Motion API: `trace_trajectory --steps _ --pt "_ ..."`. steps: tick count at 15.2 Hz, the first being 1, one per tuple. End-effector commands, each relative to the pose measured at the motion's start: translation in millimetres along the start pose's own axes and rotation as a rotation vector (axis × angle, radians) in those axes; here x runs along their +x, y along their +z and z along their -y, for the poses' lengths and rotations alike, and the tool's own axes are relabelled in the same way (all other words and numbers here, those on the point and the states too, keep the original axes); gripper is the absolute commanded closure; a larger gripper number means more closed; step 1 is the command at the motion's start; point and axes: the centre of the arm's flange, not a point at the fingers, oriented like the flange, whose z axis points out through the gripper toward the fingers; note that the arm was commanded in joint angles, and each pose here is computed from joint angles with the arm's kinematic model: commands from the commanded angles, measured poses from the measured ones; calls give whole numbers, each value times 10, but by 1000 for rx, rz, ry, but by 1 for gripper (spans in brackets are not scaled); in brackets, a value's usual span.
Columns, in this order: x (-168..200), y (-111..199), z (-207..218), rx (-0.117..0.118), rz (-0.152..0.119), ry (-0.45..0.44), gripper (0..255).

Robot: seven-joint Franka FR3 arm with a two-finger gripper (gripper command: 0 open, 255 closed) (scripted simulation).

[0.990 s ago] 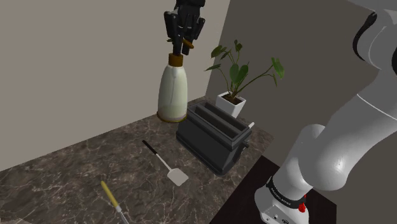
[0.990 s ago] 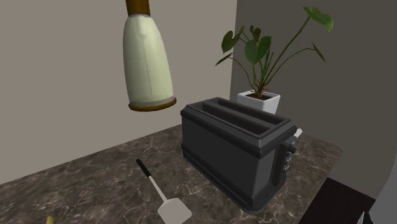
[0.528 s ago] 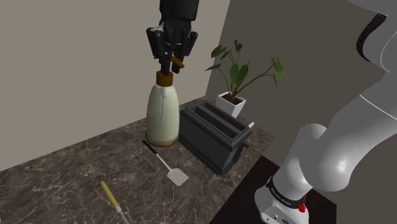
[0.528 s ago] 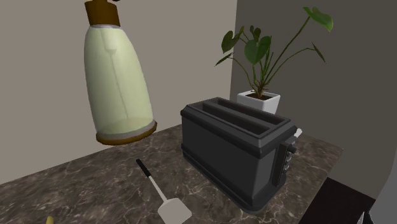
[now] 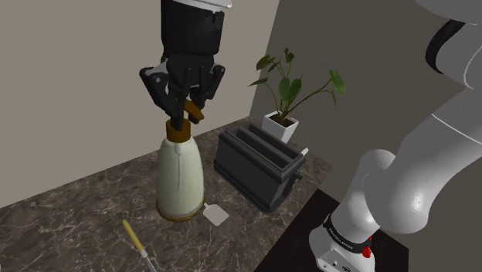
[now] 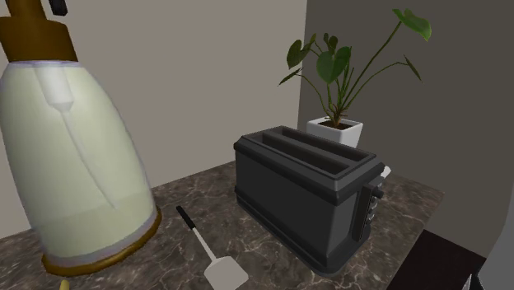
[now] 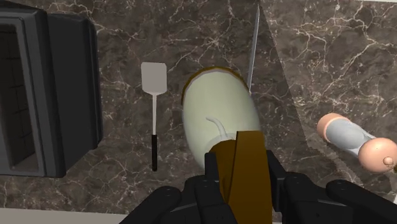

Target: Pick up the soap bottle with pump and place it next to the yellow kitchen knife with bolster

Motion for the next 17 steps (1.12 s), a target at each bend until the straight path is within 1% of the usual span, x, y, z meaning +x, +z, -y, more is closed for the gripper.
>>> trace_trajectory --steps 1,17 --pt "-123 64 227 1 -1 2 255" --pt "-1040 673 2029 1 -1 2 255"
